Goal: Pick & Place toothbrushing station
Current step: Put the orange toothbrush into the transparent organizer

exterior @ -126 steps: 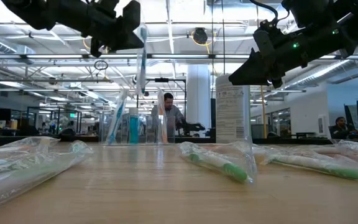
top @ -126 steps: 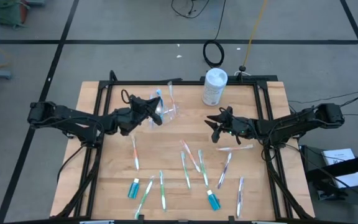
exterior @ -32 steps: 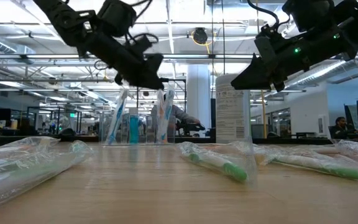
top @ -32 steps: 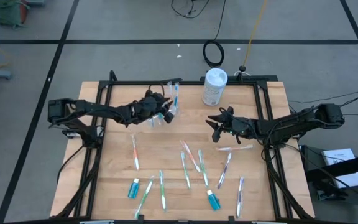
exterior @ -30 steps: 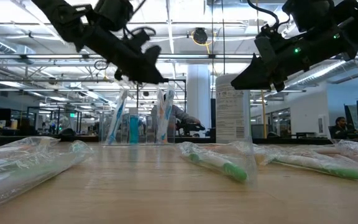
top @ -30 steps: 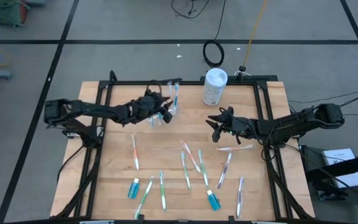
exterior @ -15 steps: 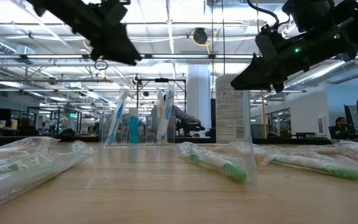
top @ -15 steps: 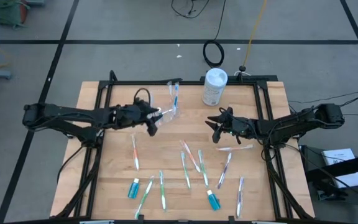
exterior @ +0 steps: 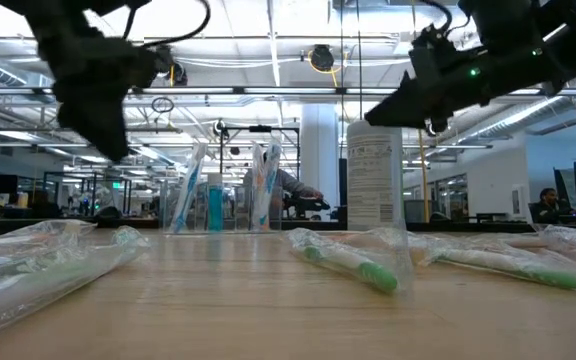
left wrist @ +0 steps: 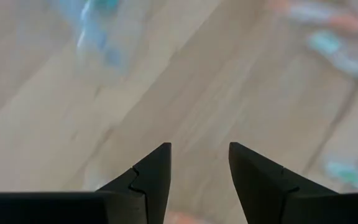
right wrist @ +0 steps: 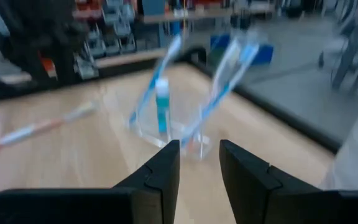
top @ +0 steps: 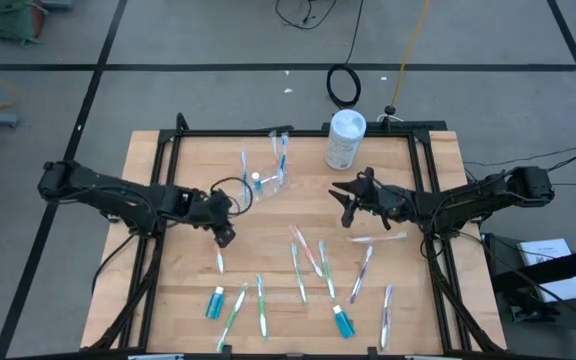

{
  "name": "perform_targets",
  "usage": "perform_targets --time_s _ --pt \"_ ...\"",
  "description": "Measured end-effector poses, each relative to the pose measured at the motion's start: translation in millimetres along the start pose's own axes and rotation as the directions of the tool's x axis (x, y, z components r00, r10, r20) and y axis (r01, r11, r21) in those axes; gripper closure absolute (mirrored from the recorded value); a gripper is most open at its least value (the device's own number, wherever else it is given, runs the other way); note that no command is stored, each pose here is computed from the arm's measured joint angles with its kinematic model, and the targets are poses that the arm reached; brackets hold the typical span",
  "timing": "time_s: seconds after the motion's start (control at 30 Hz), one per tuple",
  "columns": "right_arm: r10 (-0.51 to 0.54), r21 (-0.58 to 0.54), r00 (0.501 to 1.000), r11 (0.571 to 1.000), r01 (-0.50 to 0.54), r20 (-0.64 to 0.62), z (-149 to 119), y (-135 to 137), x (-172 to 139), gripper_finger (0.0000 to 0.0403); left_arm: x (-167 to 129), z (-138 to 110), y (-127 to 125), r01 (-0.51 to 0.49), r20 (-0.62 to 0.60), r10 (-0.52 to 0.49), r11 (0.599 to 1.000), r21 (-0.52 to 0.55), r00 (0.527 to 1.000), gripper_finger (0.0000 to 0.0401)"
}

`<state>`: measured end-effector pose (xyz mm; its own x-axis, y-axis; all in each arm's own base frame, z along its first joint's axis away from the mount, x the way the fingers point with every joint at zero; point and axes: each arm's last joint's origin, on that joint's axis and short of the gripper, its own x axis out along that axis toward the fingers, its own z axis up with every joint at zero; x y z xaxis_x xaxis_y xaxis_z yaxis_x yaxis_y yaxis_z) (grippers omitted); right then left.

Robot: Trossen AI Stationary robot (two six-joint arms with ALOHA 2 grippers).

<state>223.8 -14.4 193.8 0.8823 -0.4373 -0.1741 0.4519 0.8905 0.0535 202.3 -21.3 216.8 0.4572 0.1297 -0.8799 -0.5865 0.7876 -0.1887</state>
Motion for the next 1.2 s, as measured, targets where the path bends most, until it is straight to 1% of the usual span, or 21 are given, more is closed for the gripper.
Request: perform_targets --time_s 0.1,0.2,0.33,0.4,0.47,0.6,0.7,0.8,0.87,1.03,1.13,1.2 --pt "0.003 -0.006 0.996 1.0 -0.003 0.086 9.0 -0.5 0.2 0.0298 2.5 -13.0 1.9 -0.08 -0.087 0.072 0.993 -0.091 0.994 0.0233" --pt "0.001 -0.016 0.991 1.0 0.001 0.133 14.1 -1.4 0.2 0.0298 10.7 -28.9 4.2 -0.124 -0.133 0.103 0.979 -0.164 0.986 0.0233" --pt "-0.01 -0.046 0.989 0.999 0.017 0.148 15.9 -3.7 0.9 0.0298 25.6 -54.1 10.6 -0.161 -0.2 0.102 0.94 -0.3 0.974 0.0233" --pt "-0.015 -0.049 0.989 0.999 0.022 0.147 16.0 -4.8 1.4 0.0298 33.8 -64.4 13.5 -0.16 -0.198 0.091 0.917 -0.365 0.976 0.0233" --pt "-0.016 -0.048 0.99 0.999 0.023 0.143 15.6 -5.0 1.5 0.0298 41.0 -70.5 15.1 -0.133 -0.162 0.072 0.905 -0.405 0.984 0.0233" --pt "-0.017 -0.051 0.992 0.998 0.023 0.128 14.0 -5.1 1.7 0.0298 50.1 -75.2 17.7 -0.079 -0.091 0.044 0.904 -0.419 0.995 0.0233" --pt "-0.017 -0.024 0.992 1.0 0.02 0.125 13.7 -5.1 1.7 0.0298 53.2 -75.5 22.3 -0.09 -0.072 0.066 0.9 -0.427 0.995 0.0233" --pt "-0.017 0.022 0.992 1.0 0.014 0.124 13.5 -5.1 1.8 0.0298 55.0 -75.2 26.1 -0.102 -0.064 0.083 0.91 -0.402 0.995 0.0241" --pt "-0.014 0.046 0.993 0.999 0.009 0.117 12.8 -5.0 1.8 0.0298 55.6 -74.4 27.5 -0.107 -0.063 0.089 0.919 -0.379 0.994 0.026" --pt "-0.017 0.095 0.998 0.995 0.011 0.064 7.3 -5.2 2.2 0.0298 57.4 -70.7 29.3 -0.1 -0.037 0.093 0.937 -0.336 0.995 0.0332" --pt "-0.022 0.134 1.0 0.991 0.02 0.017 2.5 -5.7 2.4 0.0298 58.3 -64.2 26.8 -0.063 0.044 0.082 0.939 -0.338 0.996 0.0373" --pt "-0.027 0.157 1.0 0.987 0.029 -0.015 -0.9 -6.2 2.4 0.0298 58.3 -58.4 23.2 -0.017 0.111 0.055 0.948 -0.319 0.992 0.0392"
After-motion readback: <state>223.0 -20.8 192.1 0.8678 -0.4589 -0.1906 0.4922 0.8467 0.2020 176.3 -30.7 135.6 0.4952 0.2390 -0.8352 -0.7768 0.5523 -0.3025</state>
